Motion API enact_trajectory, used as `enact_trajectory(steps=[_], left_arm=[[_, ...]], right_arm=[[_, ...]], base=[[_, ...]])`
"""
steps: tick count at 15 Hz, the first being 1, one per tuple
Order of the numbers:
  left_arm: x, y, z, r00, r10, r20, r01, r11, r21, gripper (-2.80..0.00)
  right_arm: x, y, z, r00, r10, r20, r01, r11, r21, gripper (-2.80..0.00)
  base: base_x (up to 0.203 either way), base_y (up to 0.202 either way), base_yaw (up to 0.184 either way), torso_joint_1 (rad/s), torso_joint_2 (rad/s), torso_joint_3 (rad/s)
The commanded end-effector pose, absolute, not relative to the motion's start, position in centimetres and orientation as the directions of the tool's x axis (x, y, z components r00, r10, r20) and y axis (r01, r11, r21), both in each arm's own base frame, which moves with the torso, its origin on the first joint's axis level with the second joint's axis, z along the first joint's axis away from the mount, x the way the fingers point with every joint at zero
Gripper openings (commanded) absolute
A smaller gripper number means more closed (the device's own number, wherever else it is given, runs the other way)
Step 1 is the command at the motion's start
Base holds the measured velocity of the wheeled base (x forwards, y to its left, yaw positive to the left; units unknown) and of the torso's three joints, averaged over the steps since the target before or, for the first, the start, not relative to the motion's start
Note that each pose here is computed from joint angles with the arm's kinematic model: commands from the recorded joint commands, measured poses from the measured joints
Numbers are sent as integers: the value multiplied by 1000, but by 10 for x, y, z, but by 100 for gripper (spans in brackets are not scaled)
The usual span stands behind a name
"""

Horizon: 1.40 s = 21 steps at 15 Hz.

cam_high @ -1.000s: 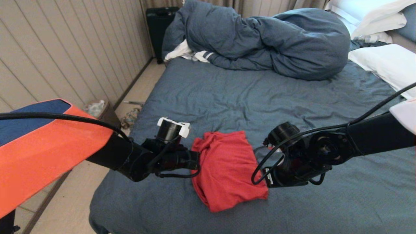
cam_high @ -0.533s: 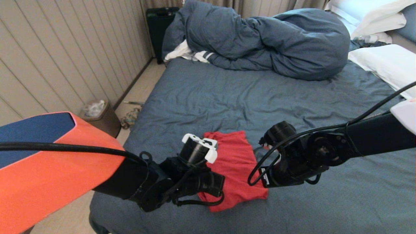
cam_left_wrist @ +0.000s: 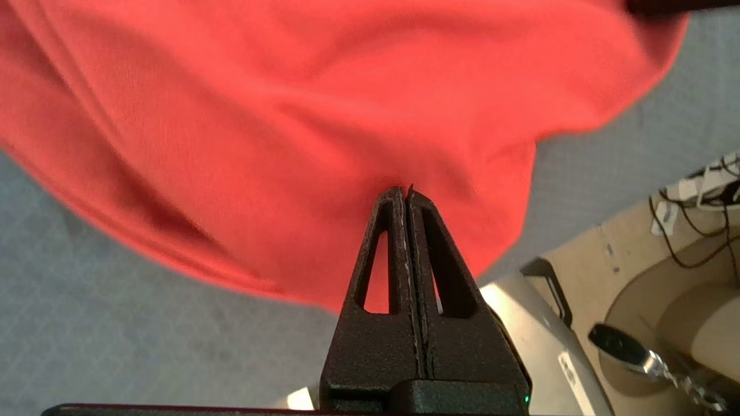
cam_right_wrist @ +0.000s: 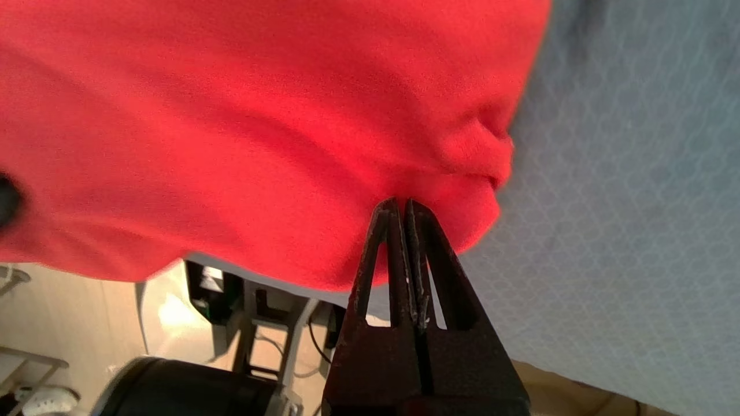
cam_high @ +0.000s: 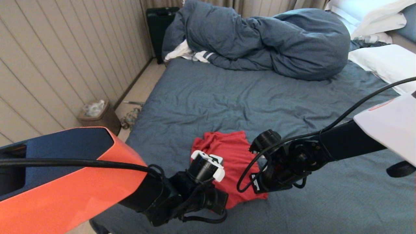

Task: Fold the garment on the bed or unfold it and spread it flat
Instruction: Fold the red T-shirt

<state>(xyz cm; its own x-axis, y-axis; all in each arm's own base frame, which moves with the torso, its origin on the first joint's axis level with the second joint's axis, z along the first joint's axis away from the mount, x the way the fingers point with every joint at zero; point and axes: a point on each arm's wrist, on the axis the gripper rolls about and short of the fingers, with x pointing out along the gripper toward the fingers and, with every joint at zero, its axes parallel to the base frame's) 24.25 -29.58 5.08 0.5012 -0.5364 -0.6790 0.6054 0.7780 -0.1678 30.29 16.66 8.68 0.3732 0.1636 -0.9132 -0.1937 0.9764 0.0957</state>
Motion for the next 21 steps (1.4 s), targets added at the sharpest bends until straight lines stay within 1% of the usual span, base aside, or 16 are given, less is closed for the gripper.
enact_trajectory(steps=[1, 8, 11, 13, 17, 19, 20, 21], left_arm=[[246, -295, 42, 498, -523, -691, 597, 785, -164, -280], [255, -270, 30, 511, -471, -719, 557, 819, -140, -280], [255, -262, 35, 520, -465, -716, 546, 826, -140, -280], [253, -260, 53, 544, -490, -681, 550, 821, -151, -280], [246, -252, 108, 611, -558, -561, 566, 804, -182, -280], [263, -251, 122, 652, -559, -512, 548, 814, -191, -280], [276, -254, 124, 669, -553, -497, 535, 822, -195, -280], [292, -259, 117, 677, -539, -500, 519, 832, -195, -280]], right_arm=[[303, 167, 79, 351, 150, -924, -191, 978, 87, -280], [299, 148, 71, 324, 109, -940, -146, 987, 64, -280], [296, 141, 79, 338, 113, -934, -136, 988, 70, -280], [292, 140, 89, 362, 128, -923, -140, 987, 82, -280], [275, 136, 115, 417, 166, -894, -158, 982, 109, -280], [274, 136, 129, 456, 186, -871, -163, 979, 124, -280], [279, 138, 136, 480, 198, -855, -164, 977, 134, -280], [284, 140, 142, 503, 209, -839, -166, 976, 143, -280]], base=[[0, 0, 0, 0, 0, 0], [0, 0, 0, 0, 0, 0], [0, 0, 0, 0, 0, 0], [0, 0, 0, 0, 0, 0], [0, 0, 0, 0, 0, 0], [0, 0, 0, 0, 0, 0], [0, 0, 0, 0, 0, 0], [0, 0, 0, 0, 0, 0]])
